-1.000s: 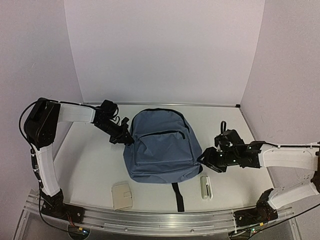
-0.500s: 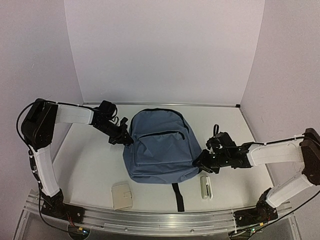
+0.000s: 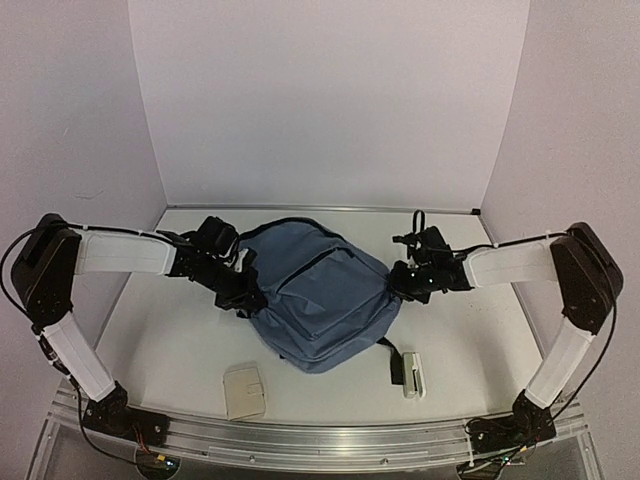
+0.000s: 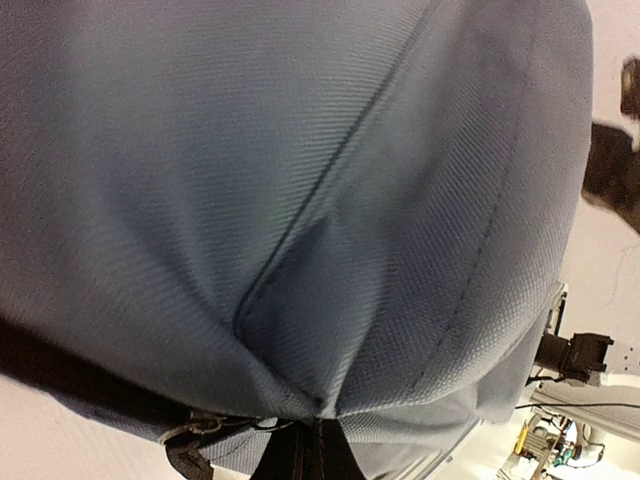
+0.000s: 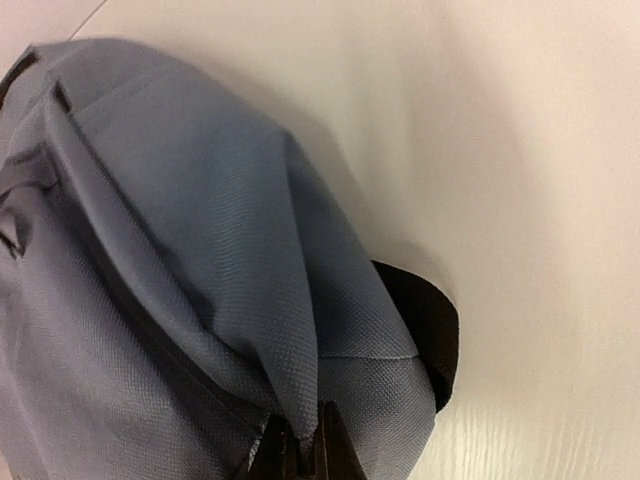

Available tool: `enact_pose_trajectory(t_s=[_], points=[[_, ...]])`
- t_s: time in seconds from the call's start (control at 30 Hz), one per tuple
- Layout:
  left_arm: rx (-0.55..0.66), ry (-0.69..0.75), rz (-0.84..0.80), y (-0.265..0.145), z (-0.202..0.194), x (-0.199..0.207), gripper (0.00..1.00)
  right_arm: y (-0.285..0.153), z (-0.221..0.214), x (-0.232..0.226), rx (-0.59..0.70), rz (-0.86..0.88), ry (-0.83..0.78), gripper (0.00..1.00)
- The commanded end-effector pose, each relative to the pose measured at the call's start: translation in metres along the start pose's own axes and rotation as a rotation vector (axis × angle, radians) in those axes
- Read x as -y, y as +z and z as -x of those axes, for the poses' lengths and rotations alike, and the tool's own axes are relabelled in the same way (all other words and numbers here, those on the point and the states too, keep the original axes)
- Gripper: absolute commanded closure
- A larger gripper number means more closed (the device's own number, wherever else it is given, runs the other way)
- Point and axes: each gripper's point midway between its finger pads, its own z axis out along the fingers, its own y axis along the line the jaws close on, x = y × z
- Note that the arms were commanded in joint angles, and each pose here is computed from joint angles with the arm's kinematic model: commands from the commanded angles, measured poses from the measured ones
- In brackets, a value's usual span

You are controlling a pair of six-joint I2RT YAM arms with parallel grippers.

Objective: Pack the student bag
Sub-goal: Adjust the student bag at the center of the board.

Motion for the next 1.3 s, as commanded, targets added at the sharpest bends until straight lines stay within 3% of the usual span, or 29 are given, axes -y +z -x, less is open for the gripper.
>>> enact_pose_trajectory(t_s=[0.0, 0.23, 0.27, 0.4, 0.5, 0.63, 0.8, 0.93, 1.27], points=[[-0.009, -0.002, -0.074, 0.005, -0.035, 0.045, 1.0, 0.012, 0.092, -0.013, 0.216, -0.024, -0.049, 1.0], [-0.014, 0.045, -0.158, 0.027, -0.065, 0.109, 0.96, 0.028, 0.122, -0.061, 0.218, 0.099, -0.138, 0.96], [-0.017, 0.054, -0.164, 0.029, -0.067, 0.115, 0.91, 0.027, 0.124, -0.064, 0.219, 0.112, -0.144, 0.94], [0.001, 0.107, -0.142, 0.019, -0.063, 0.133, 0.54, 0.005, 0.132, -0.069, 0.257, 0.12, -0.158, 0.73], [0.055, 0.168, -0.102, -0.008, -0.05, 0.145, 0.39, -0.02, 0.134, -0.064, 0.29, 0.099, -0.151, 0.55], [0.143, 0.275, -0.031, -0.044, -0.026, 0.158, 0.27, -0.047, 0.123, -0.053, 0.286, 0.09, -0.121, 0.48], [0.158, 0.313, 0.104, -0.055, 0.02, 0.139, 0.24, -0.07, 0.103, -0.052, 0.271, 0.117, -0.079, 0.46], [0.13, 0.289, 0.087, -0.042, 0.047, 0.124, 0.24, -0.088, 0.089, -0.059, 0.276, 0.135, -0.069, 0.48], [0.056, 0.362, 0.077, -0.006, 0.066, 0.126, 0.18, -0.107, 0.064, -0.075, 0.279, 0.155, -0.062, 0.55]])
